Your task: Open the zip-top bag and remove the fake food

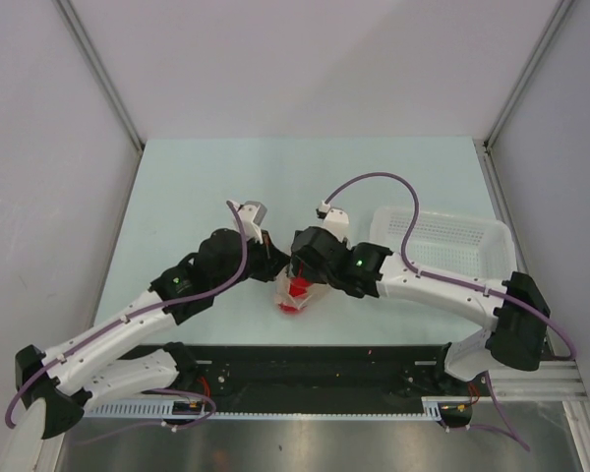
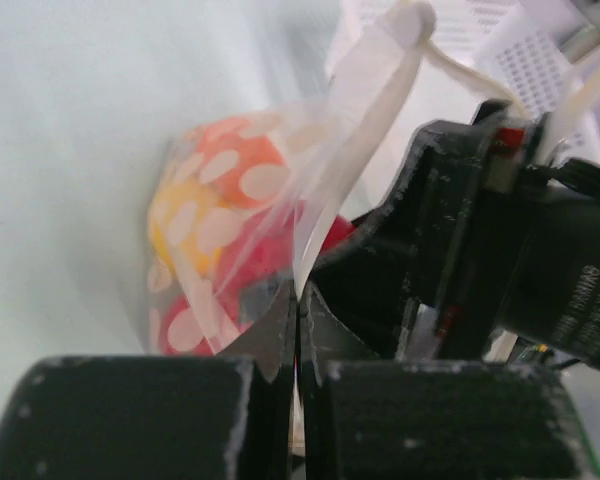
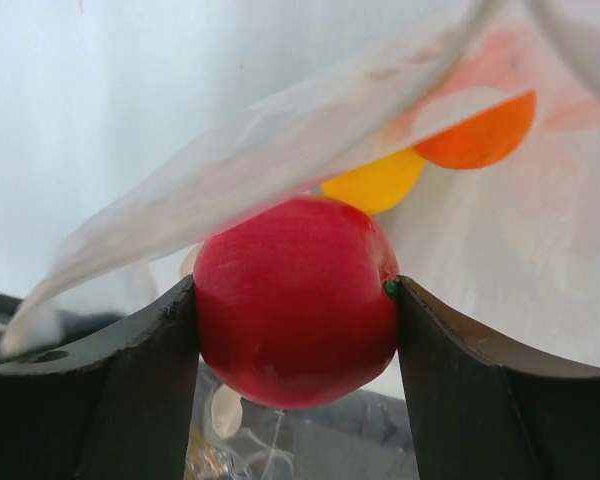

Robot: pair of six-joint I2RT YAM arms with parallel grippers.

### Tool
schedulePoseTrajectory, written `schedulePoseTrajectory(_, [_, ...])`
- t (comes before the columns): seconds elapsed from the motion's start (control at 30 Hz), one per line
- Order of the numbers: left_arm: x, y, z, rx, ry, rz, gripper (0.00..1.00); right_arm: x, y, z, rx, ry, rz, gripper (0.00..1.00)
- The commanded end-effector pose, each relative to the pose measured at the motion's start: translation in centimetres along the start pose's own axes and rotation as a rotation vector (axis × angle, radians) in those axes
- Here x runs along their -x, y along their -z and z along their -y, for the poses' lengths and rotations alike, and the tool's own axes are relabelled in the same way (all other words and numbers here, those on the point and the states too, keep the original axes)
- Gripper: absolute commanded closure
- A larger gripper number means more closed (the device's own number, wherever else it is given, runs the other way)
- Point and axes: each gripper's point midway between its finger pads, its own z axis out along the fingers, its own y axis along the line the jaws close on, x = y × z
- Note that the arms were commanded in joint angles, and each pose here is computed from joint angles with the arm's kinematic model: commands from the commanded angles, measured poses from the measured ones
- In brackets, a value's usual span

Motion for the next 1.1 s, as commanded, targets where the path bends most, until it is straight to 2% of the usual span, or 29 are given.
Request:
schedulePoseTrajectory(0.0, [-0.7, 1.4, 3.2, -0.148, 0.015, -0.042, 1.00, 7.0, 2.6, -3.3, 0.085, -0.296, 0.198, 0.81])
schedulePoseTrajectory(0.07, [-0.8, 1.4, 3.1, -0.155, 0.004, -0.027, 1.00, 7.9, 4.5, -3.2, 0.098, -0.366, 0.196, 0.81])
schedulePoseTrajectory(0.1, [-0.7, 1.7, 3.2, -0.170, -0.013, -0.015, 1.00, 8.2, 4.9, -2.8, 0.091, -0.380, 0.199, 0.86])
schedulePoseTrajectory(0.17, [-0.8, 1.5, 3.0, -0.178, -0.023, 0.010, 1.00, 9.0, 6.3, -2.9, 0.100, -0.417, 0.211, 0.87])
schedulePoseTrajectory(0.33, [-0.7, 1.3, 4.1, -0.249, -0.010, 0.047, 1.00, 7.8, 6.1, -0.7, 0.084, -0.501, 0.195, 0.87])
schedulePoseTrajectory(0.4, [-0.8, 1.1, 3.9, -0.232, -0.004, 0.052, 1.00, 8.2, 7.0, -2.4, 0.205, -0.511, 0.173, 0.88])
schedulePoseTrajectory(0.5, [-0.4, 1.2, 2.8, -0.161, 0.011, 0.061, 1.00, 8.1, 9.1, -4.0, 0.318, -0.362, 0.146, 0.86])
schedulePoseTrajectory(0.57, [-0.4, 1.2, 0.8, -0.049, 0.005, 0.056, 1.00, 8.1, 10.8, -5.1, 0.380, -0.246, 0.133, 0.84])
schedulePoseTrajectory(0.6, [0.1, 1.4, 0.7, -0.029, 0.003, 0.067, 1.00, 7.8, 11.4, -4.0, 0.359, -0.146, 0.136, 0.83])
schedulePoseTrajectory(0.7, [0.5, 1.9, -0.4, 0.030, 0.002, 0.082, 1.00, 8.3, 12.8, -0.3, 0.283, -0.054, 0.197, 0.82])
schedulePoseTrajectory(0.77, [0.8, 2.2, -0.2, 0.025, 0.004, 0.089, 1.00, 9.4, 12.9, 3.3, 0.183, -0.050, 0.248, 0.80])
schedulePoseTrajectory(0.97, [1.1, 2.5, 0.1, 0.014, -0.012, 0.085, 1.00, 12.1, 13.8, 12.9, 0.034, -0.125, 0.358, 0.73])
schedulePoseTrajectory(1.07, [2.3, 3.0, 0.9, -0.010, -0.013, 0.114, 1.00, 12.2, 12.0, 17.3, -0.083, -0.138, 0.330, 0.70])
